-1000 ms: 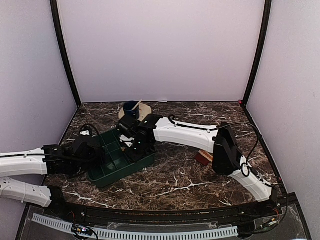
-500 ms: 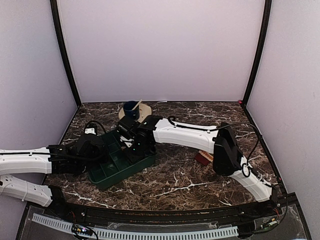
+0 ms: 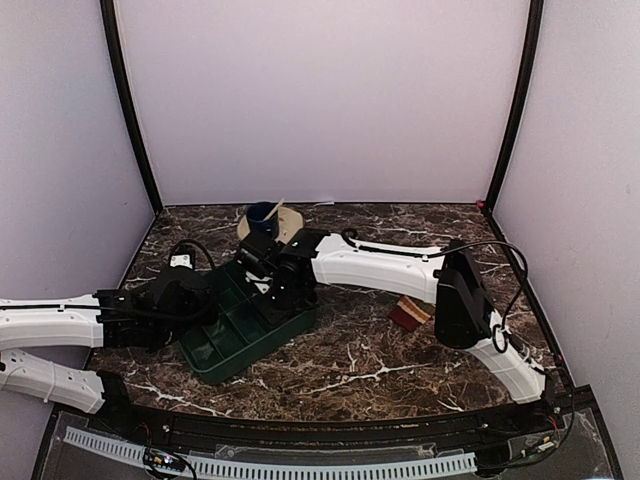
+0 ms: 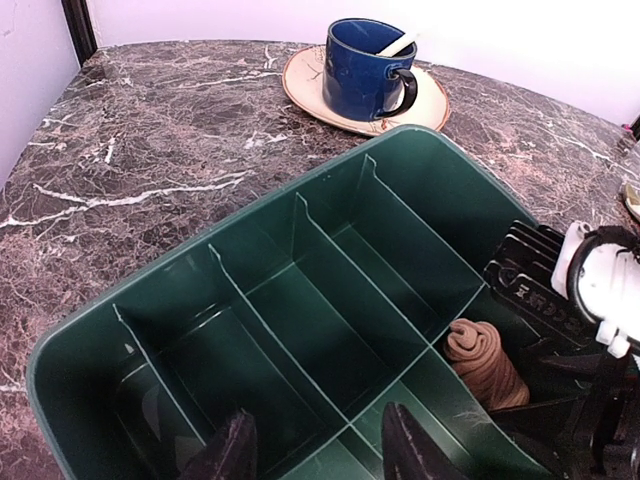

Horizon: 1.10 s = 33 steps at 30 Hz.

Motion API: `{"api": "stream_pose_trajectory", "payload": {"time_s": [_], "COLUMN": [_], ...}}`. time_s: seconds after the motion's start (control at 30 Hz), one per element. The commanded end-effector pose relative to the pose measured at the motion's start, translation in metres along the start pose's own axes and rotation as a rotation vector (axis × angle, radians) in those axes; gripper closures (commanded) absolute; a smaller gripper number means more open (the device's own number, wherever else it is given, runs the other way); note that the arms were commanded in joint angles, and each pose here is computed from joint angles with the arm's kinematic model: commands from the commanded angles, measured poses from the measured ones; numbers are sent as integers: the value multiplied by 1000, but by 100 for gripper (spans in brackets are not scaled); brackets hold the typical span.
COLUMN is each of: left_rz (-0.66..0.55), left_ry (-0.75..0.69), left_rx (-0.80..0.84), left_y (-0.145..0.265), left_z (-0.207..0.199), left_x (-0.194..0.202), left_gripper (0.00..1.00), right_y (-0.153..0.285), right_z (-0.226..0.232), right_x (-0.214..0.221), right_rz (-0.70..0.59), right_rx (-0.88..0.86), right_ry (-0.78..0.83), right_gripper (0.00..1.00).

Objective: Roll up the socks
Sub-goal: Place the sock in the storage box.

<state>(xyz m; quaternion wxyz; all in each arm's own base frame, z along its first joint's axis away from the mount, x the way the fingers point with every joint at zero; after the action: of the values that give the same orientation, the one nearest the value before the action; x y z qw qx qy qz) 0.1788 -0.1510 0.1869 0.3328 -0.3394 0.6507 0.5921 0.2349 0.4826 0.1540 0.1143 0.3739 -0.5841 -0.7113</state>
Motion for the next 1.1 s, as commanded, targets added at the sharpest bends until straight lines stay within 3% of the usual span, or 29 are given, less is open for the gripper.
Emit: {"api": "stream_pose_trajectory", "payload": {"time_s": [0.0, 0.47, 0.57, 0.73, 1.07], "left_rz": [-18, 0, 2, 5, 13], "left_ry": [0, 6, 6, 5, 6], "left_rx": [-5, -9, -11, -12, -16], "left_y": [1, -1, -1, -2, -3], "left_z": [-1, 0, 0, 1, 1], "left_x": [-4, 2, 3, 4, 6], "left_gripper": [55, 55, 55, 55, 55], "right_y": [17, 41, 42, 38, 22], "right_z": [-9, -8, -8, -8, 0], "right_x": [-1, -18, -20, -24, -29], "right_rz": [-21, -142, -159, -172, -157], "right_rx": [49, 27, 31, 16, -48], "right_ry": [8, 16, 21, 28, 46], "right_gripper": [48, 49, 56, 78, 84]}}
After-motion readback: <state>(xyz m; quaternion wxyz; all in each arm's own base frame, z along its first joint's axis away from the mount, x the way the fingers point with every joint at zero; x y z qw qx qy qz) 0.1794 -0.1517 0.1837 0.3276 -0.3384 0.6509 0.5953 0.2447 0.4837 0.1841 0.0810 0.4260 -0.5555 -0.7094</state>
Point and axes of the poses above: each gripper's point midway between its finger pads, its own y axis back along the fingers, its own z axis along the line the jaws close on, x = y × z, the point moved 9 cm from there along y, back along the fingers, and after that the axes turned 5 degrees about -y, right-handed, at the moved point
